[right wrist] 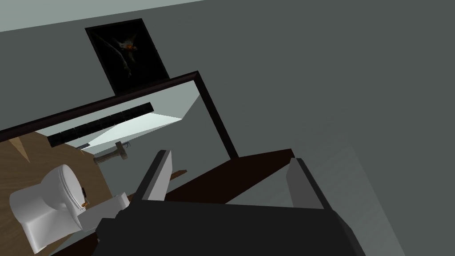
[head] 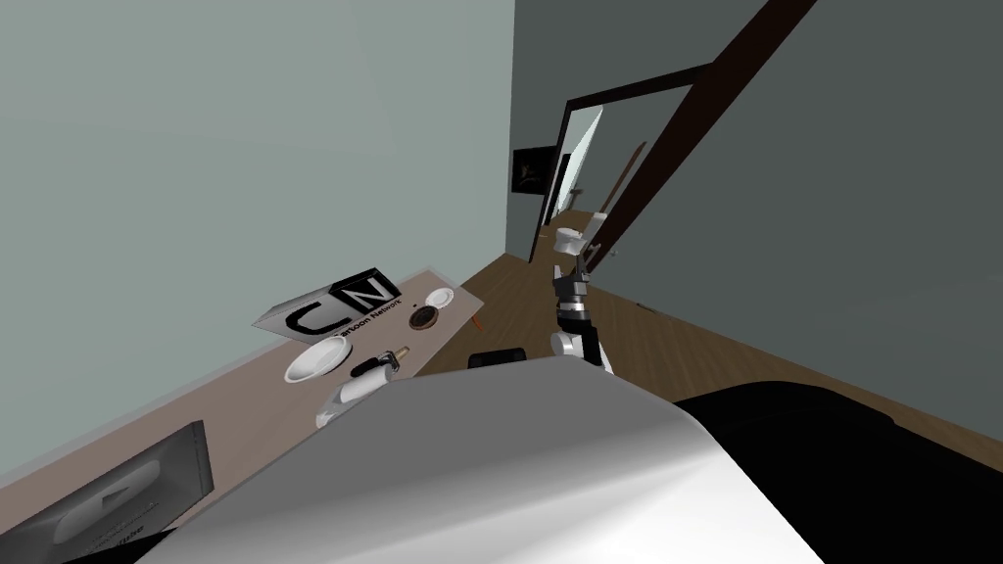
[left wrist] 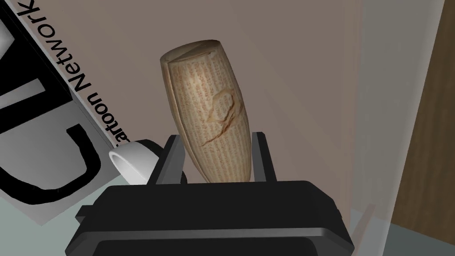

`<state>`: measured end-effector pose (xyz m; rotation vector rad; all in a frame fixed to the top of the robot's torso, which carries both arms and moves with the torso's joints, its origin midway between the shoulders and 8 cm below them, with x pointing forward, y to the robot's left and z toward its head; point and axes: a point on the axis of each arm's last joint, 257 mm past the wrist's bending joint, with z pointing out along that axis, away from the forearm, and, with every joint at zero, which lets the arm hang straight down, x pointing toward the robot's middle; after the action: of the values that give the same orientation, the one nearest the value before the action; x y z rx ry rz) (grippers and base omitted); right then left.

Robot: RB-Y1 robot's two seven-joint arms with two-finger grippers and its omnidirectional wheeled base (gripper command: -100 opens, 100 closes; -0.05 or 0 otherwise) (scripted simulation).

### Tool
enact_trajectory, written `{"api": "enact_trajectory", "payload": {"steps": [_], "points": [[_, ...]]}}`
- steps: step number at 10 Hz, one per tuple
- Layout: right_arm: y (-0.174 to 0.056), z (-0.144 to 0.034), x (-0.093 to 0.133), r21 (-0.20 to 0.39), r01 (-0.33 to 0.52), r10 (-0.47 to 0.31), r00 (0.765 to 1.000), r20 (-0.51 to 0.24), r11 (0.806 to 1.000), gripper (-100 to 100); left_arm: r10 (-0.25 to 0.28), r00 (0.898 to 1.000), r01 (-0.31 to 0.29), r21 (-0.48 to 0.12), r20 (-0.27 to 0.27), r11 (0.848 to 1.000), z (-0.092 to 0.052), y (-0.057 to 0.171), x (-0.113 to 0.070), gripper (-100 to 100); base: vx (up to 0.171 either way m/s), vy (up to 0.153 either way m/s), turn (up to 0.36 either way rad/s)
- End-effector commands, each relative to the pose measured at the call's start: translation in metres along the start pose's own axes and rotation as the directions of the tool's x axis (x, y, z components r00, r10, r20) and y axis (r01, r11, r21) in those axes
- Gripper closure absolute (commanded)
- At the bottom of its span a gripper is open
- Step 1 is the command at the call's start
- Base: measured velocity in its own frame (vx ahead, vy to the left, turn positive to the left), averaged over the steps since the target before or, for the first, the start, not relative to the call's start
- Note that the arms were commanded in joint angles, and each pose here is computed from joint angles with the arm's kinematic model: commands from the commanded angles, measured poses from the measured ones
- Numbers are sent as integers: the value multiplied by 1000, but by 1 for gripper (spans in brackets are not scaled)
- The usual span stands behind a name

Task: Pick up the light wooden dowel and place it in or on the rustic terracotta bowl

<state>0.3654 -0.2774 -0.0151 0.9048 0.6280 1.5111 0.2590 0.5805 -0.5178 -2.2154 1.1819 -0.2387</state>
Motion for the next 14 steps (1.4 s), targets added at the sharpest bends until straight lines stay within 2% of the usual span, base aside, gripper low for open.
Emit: {"api": "enact_trajectory", "payload": {"steps": [1,5,14], "points": [[0,0,0,0,0,0,1000,0,1000,0,-10,1000,10,20,4,1000,-5,-18,-4,100,75,-59,-21],[0,0,0,0,0,0,1000,0,1000,0,-57,998,56,25,18,998,-19,-44,-19,100,125,-86,-42],[0,0,0,0,0,0,1000,0,1000,0,-123,991,124,-24,46,992,-40,-54,-36,100,123,-44,-38]]}}
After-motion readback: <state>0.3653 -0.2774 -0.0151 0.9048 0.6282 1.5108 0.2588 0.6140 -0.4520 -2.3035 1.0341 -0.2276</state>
